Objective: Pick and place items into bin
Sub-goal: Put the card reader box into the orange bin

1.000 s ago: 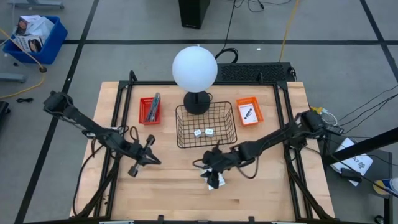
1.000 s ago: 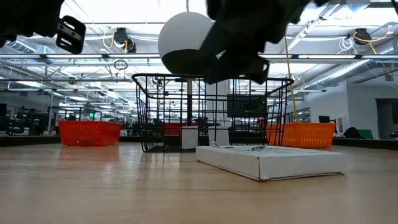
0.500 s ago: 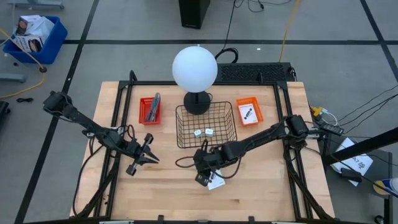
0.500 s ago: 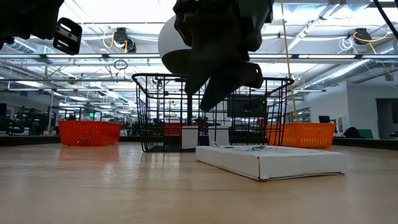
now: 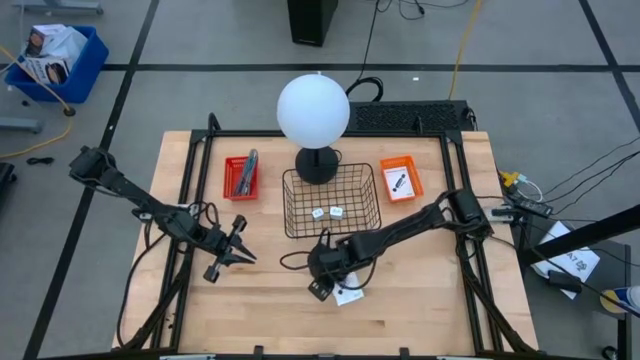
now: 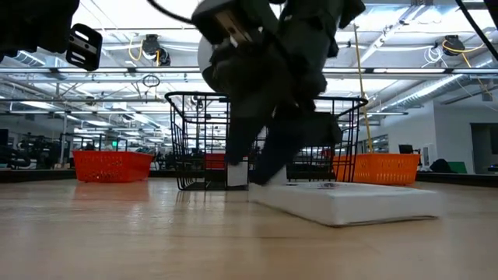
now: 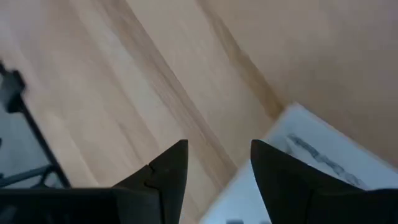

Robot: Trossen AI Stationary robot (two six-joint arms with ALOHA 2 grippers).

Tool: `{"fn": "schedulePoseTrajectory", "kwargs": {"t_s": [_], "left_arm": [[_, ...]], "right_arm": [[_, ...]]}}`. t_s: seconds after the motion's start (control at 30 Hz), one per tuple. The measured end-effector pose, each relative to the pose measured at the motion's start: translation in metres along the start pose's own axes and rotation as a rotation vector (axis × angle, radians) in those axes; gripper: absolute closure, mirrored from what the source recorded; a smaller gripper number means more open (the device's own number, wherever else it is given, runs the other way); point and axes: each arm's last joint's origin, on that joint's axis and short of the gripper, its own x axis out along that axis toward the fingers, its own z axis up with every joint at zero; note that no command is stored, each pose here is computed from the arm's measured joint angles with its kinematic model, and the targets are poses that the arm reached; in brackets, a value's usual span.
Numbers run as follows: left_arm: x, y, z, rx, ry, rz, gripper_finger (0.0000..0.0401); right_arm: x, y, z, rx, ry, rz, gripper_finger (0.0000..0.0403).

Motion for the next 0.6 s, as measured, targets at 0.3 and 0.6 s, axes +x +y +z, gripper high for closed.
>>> {"fn": "schedulePoseTrajectory", "kwargs": {"t_s": [0.3,0.6], "left_arm": [[0.000,-0.005,0.001,0.017,-0.006,-0.031,0.0350],[-0.001,-0.005,0.001,0.019,-0.007,-0.035,0.0350]], "right_arm": [[0.006,-0.004,-0.002,0.001,0.044,-0.016,0.0266],[-0.016,-0.003,-0.013,0.017,0.090,-0.069,0.0293]]}}
